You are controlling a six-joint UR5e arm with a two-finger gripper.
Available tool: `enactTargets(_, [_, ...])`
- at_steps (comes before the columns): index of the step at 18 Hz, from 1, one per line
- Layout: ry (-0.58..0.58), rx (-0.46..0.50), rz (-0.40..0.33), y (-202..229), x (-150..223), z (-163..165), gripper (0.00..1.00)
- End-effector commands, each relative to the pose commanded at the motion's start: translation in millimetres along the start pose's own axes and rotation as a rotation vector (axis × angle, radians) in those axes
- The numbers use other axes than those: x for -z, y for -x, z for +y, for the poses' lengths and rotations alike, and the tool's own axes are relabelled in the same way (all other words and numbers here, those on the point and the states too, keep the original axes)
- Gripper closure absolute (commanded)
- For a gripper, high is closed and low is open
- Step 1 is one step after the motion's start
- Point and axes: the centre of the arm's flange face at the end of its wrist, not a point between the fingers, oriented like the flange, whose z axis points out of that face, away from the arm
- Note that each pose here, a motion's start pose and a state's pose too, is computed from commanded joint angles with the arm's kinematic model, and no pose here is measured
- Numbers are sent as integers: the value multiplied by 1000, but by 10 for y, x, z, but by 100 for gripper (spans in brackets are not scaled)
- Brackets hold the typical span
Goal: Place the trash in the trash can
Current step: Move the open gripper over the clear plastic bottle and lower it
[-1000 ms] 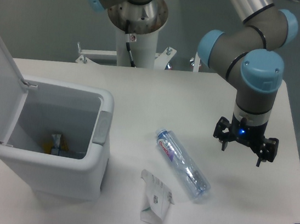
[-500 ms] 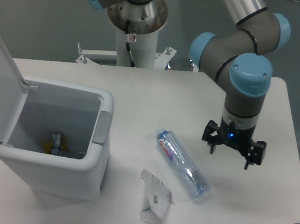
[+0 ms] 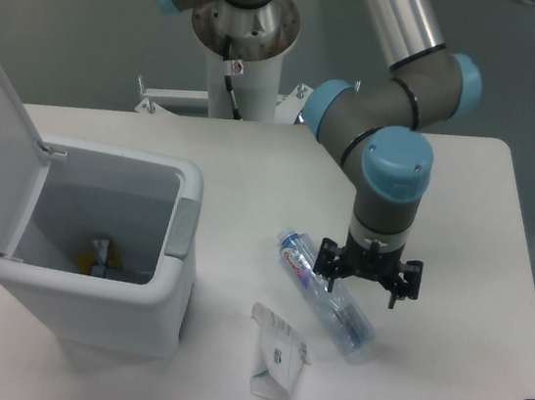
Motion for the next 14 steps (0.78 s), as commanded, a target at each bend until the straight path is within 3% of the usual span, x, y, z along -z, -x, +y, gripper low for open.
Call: enactTargets(14, [97, 132, -61, -52, -424, -93, 0])
